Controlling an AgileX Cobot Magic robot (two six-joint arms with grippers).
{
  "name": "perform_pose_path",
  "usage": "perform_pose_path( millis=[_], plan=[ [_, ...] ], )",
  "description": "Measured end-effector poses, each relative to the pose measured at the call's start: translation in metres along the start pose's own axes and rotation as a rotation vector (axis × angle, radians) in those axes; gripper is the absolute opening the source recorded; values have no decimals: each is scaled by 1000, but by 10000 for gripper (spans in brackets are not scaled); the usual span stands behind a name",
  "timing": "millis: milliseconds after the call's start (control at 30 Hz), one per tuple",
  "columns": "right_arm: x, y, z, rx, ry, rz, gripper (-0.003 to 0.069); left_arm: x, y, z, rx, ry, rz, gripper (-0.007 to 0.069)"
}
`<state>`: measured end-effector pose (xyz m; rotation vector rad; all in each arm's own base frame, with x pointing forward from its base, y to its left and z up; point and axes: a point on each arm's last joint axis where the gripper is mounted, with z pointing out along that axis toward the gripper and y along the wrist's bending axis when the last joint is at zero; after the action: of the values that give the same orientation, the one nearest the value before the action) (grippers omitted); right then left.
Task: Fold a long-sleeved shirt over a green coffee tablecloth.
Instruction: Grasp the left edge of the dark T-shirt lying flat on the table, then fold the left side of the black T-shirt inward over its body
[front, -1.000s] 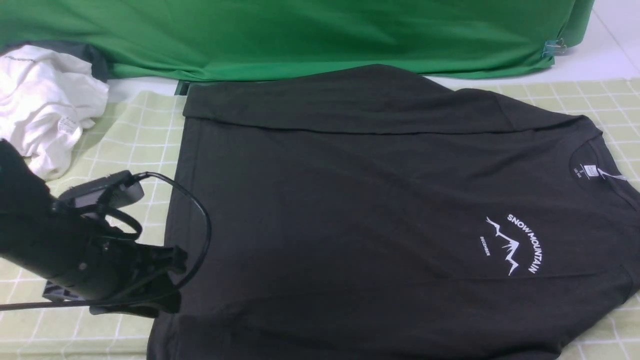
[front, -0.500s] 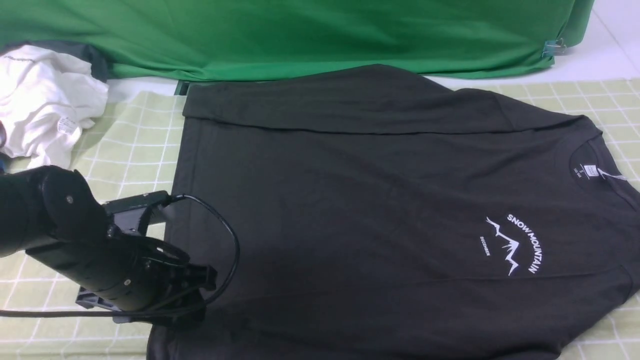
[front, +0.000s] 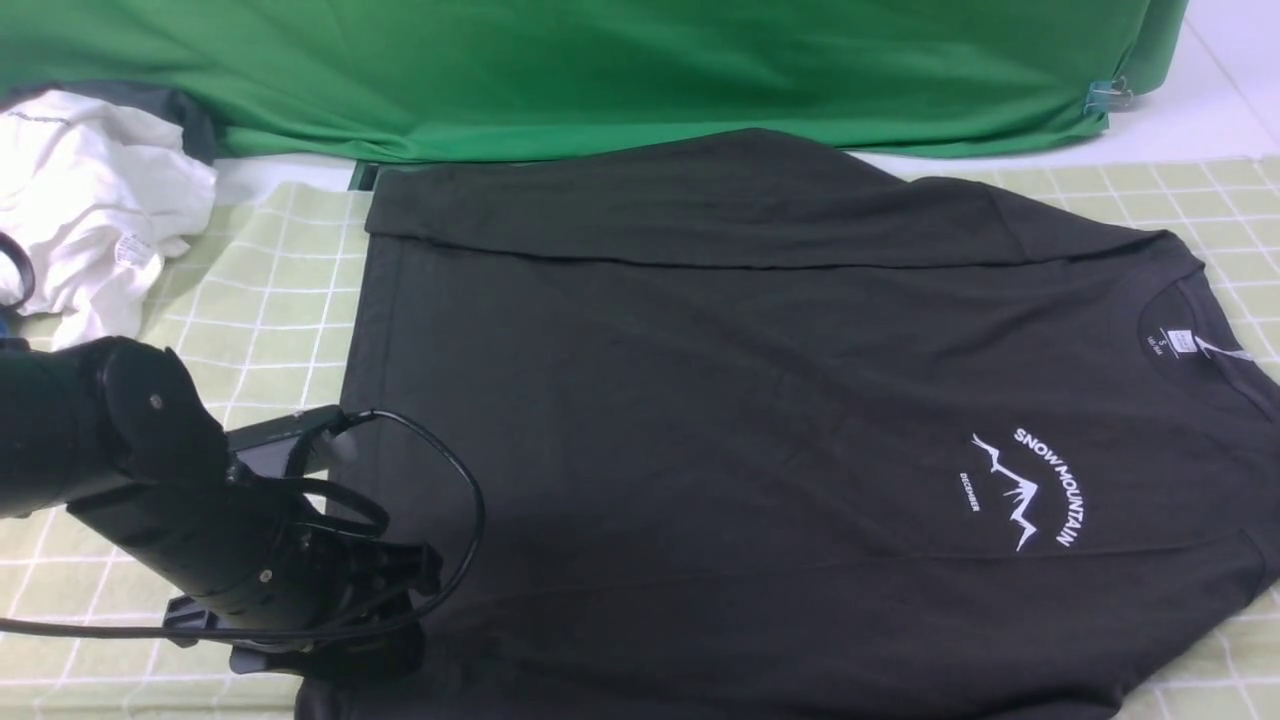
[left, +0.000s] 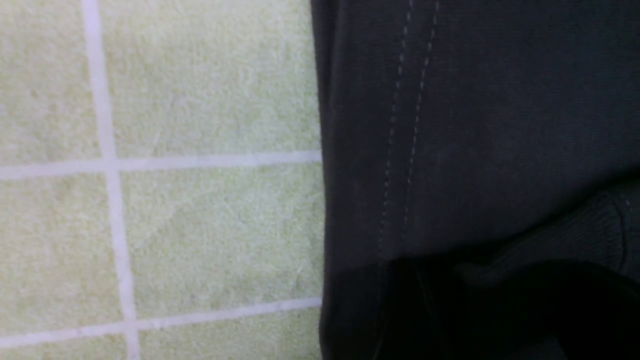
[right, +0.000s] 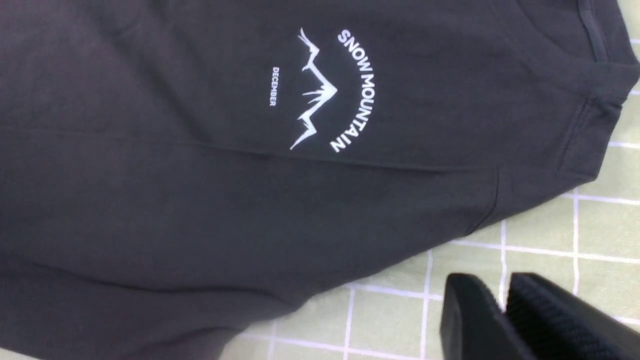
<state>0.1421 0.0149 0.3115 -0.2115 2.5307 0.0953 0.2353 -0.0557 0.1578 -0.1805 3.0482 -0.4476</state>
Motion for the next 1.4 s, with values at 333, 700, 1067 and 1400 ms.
perform_pose_path(
  millis=[333,700,1067,1400],
  plan=[
    [0,0,0,0,0,-1,123,-1,-1,0,12,-11,15,248],
    [0,0,0,0,0,-3,144,-7,-9,-21,35,-100,119,24],
    [1,0,0,-2,12,-3,168,-42,-42,-99,112,-303,196,23],
    [4,1,0,-7,48,-3,189,-104,-39,-88,50,-325,118,23]
  ],
)
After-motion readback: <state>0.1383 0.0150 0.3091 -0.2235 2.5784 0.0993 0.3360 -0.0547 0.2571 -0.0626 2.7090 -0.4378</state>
